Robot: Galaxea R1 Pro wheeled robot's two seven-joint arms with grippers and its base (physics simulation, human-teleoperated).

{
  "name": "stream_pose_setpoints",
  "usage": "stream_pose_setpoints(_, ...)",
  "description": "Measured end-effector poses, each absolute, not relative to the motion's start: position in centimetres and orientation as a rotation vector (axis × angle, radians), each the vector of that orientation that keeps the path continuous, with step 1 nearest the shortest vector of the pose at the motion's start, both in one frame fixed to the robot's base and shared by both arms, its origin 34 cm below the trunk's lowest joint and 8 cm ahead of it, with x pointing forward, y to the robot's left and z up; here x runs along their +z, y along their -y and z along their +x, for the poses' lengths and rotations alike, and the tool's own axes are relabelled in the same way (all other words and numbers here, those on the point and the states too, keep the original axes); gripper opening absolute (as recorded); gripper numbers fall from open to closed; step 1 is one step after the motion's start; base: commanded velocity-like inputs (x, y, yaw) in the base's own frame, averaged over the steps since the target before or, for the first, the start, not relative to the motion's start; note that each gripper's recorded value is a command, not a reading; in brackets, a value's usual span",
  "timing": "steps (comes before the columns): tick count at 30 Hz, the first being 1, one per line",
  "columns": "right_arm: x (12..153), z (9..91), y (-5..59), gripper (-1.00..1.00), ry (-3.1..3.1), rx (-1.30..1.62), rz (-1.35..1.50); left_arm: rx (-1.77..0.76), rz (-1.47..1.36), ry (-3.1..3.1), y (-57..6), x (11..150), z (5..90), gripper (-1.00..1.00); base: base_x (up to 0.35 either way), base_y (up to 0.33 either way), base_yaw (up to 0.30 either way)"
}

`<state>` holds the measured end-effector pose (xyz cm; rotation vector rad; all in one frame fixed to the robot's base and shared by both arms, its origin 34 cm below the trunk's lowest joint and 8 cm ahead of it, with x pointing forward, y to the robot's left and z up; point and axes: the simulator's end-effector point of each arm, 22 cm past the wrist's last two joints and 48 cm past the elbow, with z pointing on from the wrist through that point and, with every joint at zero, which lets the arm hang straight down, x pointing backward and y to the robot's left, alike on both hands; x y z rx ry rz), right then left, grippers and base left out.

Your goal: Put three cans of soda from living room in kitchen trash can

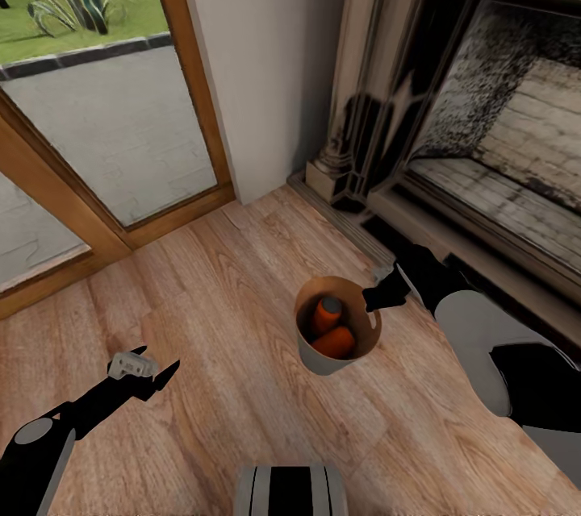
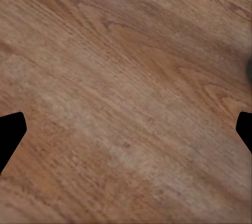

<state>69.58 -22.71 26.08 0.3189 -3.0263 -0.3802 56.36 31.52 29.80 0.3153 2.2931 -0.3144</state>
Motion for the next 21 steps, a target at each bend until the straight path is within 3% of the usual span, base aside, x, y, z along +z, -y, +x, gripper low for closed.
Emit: stream_pose_setpoints(21,24.0,69.5,24.5,-1.00,2.987,-0.437,0.244,-0.334,0.296,-2.370,-31.6,26.2,54.5,1.00,0.000,0.000,0.000)
